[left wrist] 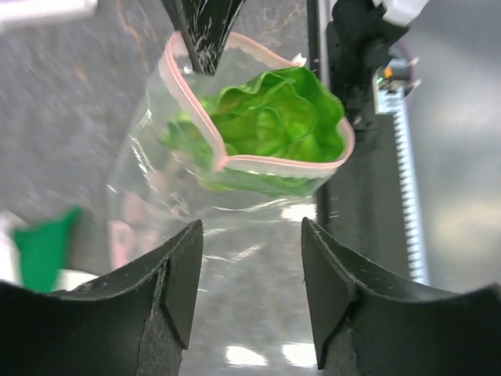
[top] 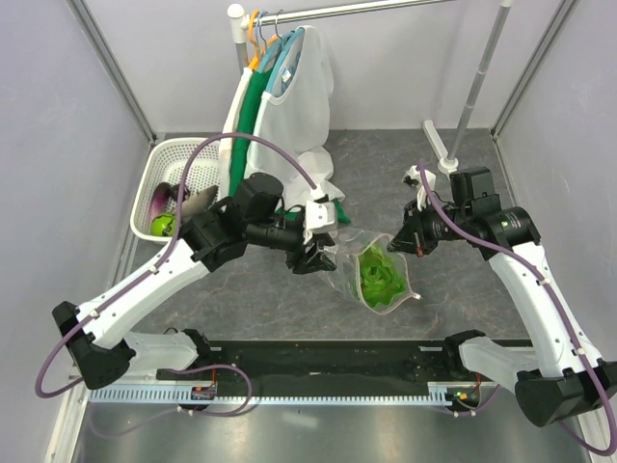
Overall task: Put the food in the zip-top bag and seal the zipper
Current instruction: Adjust the zipper food storage bag at the center of the board.
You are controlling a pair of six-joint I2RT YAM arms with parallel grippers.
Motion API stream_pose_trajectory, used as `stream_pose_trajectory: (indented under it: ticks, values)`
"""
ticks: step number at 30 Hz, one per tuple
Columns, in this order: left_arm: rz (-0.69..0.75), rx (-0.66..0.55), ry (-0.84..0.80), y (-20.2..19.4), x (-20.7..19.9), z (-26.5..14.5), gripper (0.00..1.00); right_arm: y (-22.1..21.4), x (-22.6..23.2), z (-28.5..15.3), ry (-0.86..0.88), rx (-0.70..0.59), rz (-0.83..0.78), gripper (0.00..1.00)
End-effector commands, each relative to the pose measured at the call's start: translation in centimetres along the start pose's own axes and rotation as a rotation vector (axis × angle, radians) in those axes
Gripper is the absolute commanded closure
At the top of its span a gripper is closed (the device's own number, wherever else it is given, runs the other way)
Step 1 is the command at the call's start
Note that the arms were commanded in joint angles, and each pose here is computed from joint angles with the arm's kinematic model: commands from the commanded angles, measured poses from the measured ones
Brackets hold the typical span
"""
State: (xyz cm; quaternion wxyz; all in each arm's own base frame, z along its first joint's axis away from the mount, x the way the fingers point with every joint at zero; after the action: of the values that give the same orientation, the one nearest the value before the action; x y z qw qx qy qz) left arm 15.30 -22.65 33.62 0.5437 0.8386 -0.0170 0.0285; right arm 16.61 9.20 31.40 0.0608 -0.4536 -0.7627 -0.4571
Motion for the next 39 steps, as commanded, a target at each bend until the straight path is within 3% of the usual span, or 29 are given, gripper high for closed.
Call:
stream_pose_trajectory:
  ticks: [1, 8, 21, 25, 27, 28, 31, 34, 39]
  values:
    - [0.37, -0.054, -0.055, -0.2, 1.6, 1.2, 0.43, 0.6, 0.5, 0.0, 0.033, -0.027, -0.029, 1.0]
    - [0.49, -0.095, -0.15, 0.1, 2.1, 3.2, 0.46, 0.5, 0.8, -0.2, 0.033, -0.029, -0.033, 1.0]
    - [0.511, -0.052, -0.124, 0.1, 2.8, 6.4, 0.53, 0.3, 0.8, -0.2, 0.04, -0.019, -0.031, 1.0]
    - [0.523, -0.052, -0.11, 0.3, 2.8, 6.4, 0.64, 0.2, 0.9, -0.3, 0.042, -0.021, -0.036, 1.0]
    - [0.528, -0.052, -0.11, 0.3, 2.8, 6.2, 0.82, 0.2, 0.9, -0.3, 0.041, -0.018, -0.032, 1.0]
    - [0.543, -0.058, -0.106, 0.6, 2.6, 5.8, 0.97, 0.1, 0.9, -0.3, 0.041, -0.017, -0.029, 1.0]
    - [0.586, -0.109, -0.068, 2.7, 2.2, 3.9, 0.98, 0.0, 0.9, -0.4, 0.033, -0.01, -0.029, 1.0]
    - [0.514, -0.231, -0.001, 7.0, 3.0, 0.2, 0.98, 0.0, 1.5, -1.2, 0.027, -0.005, -0.04, 1.0]
    - [0.347, -0.203, 0.079, 7.5, 5.3, -1.6, 0.98, 0.4, 3.5, -3.2, 0.066, -0.04, -0.07, 1.0]
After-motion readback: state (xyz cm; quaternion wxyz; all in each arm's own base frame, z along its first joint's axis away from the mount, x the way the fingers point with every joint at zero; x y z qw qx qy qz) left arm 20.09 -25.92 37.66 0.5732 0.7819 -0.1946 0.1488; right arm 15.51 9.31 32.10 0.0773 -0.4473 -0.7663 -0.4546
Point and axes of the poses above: each gripper's point midway between its finger pads, its own z axis out along the fingers, its own x axis along the line the jaws close on, y = z × x, the point moved 10 cm from there along -z, back along the fingers, and after that the axes turned 5 degrees about z, right-handed, at the moved point
